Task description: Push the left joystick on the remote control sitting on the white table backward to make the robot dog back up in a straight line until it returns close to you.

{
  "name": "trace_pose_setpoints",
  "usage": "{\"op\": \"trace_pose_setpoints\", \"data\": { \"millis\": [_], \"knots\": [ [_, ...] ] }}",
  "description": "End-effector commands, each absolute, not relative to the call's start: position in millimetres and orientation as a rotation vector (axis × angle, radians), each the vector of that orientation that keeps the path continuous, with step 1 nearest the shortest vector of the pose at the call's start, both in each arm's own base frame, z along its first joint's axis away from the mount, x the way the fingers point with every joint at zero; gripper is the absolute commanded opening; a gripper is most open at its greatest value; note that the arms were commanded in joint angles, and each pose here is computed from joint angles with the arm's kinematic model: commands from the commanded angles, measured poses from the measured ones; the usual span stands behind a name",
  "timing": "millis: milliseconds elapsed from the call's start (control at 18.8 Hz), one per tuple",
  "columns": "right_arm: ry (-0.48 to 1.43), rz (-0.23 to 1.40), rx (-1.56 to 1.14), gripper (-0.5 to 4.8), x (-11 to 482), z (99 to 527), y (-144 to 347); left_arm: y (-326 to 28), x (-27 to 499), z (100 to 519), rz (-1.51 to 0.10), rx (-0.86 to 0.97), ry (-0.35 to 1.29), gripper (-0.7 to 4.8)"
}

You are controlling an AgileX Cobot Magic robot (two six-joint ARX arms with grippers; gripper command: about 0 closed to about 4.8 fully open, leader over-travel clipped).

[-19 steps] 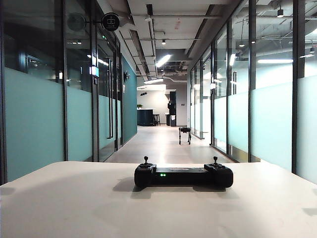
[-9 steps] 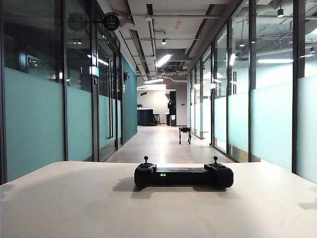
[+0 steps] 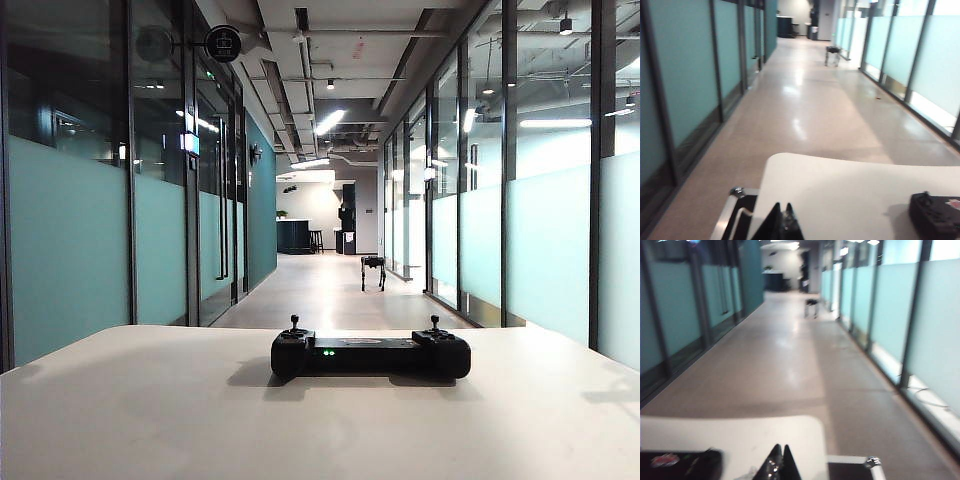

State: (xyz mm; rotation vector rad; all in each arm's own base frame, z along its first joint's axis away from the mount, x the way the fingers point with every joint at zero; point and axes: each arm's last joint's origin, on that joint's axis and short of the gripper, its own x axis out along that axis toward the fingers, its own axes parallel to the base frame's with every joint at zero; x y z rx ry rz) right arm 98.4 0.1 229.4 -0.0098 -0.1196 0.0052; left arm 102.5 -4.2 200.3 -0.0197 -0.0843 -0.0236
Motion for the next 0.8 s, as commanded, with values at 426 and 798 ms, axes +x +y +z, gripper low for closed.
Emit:
{"op": "trace_pose_setpoints", "data": {
  "millis": [426, 798],
  "knots": [
    [-0.113, 0.109, -0.018, -0.06, 119.4, 236.8, 3.2, -16.4, 133.2, 220.4, -0.138, -0.039, -0.019, -0.05],
    [-0.071, 0.17, -0.015, -0.06, 129.3, 232.9, 10.3, -22.8, 165.2, 229.1, -0.205, -0.041, 0.036, -0.05]
  ]
}}
